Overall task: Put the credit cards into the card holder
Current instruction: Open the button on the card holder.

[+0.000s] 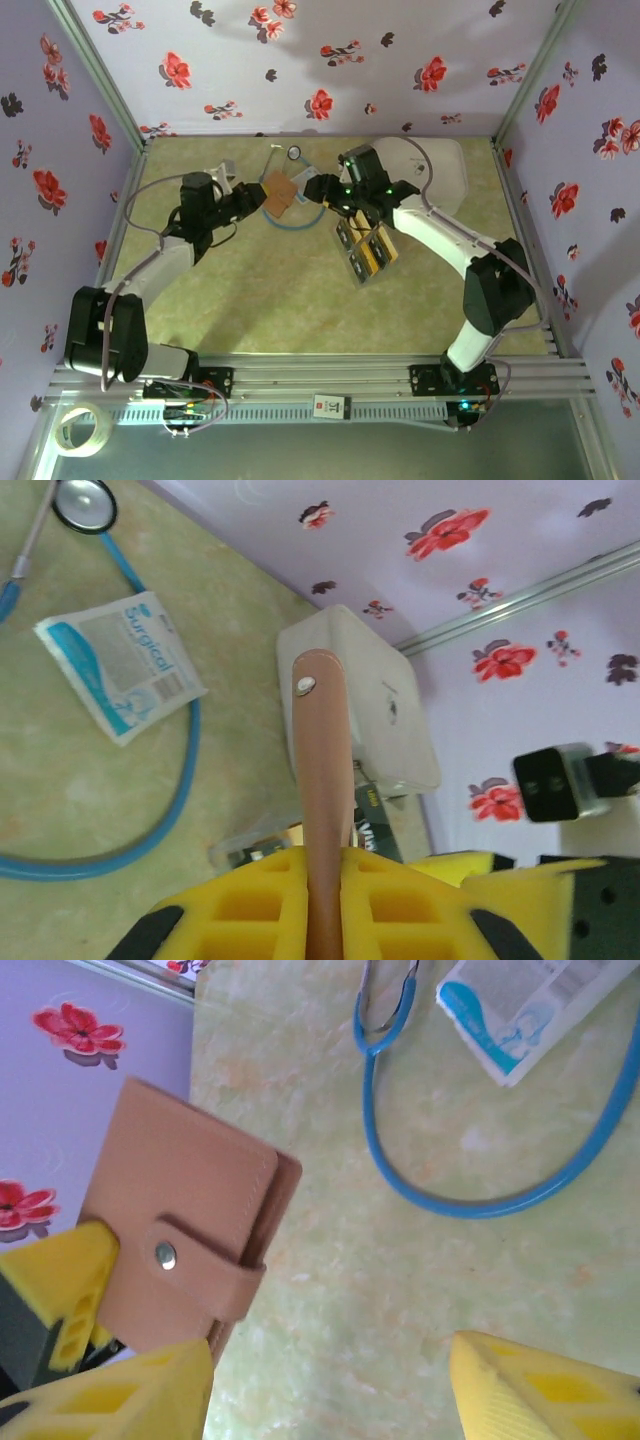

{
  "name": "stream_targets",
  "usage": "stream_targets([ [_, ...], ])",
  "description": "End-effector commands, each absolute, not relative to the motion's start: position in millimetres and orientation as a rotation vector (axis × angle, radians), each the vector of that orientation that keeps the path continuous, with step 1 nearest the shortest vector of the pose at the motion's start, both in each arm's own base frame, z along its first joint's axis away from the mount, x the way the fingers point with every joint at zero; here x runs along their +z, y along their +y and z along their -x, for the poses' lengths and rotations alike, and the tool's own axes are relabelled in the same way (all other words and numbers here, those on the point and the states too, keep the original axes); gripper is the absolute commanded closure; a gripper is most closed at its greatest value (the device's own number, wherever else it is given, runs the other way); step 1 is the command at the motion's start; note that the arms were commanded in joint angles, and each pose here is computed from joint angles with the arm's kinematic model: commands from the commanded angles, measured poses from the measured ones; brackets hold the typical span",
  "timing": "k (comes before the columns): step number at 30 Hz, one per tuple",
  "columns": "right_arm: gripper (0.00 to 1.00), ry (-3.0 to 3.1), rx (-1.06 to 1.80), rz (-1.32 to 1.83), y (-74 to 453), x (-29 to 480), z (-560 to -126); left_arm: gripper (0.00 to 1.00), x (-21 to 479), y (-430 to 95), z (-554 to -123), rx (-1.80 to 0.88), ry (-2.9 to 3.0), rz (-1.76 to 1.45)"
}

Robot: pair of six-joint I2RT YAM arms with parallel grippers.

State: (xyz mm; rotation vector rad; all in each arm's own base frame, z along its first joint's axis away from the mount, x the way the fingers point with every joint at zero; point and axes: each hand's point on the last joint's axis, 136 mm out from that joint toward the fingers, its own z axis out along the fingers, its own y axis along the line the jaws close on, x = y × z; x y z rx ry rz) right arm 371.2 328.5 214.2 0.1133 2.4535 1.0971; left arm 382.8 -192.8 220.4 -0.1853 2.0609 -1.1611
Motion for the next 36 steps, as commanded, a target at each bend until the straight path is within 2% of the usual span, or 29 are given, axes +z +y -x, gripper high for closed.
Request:
stream_targets([
  [1, 0.34, 2.462, 1.007, -0.101, 335, 209, -380, 0.93, 215, -186, -378, -1.026, 2.064, 0.142],
  [8, 0.32, 2.458, 1.042, -0.076, 374, 212, -385, 0.93, 220, -189, -373, -0.972, 2.019, 0.136],
  [21, 0.34, 2.542, 1.07, -0.049, 417, 175, -373, 0.94, 233, -179, -368, -0.935, 1.937, 0.171],
  [28, 0.39, 2.605, 0.974, -0.083, 391, 144, -358, 0.95, 234, -178, -369, -0.928, 1.93, 0.179],
  [36, 0.45, 2.635, 0.848, -0.173, 326, 128, -346, 0.96, 234, -177, -371, -0.91, 1.934, 0.172],
])
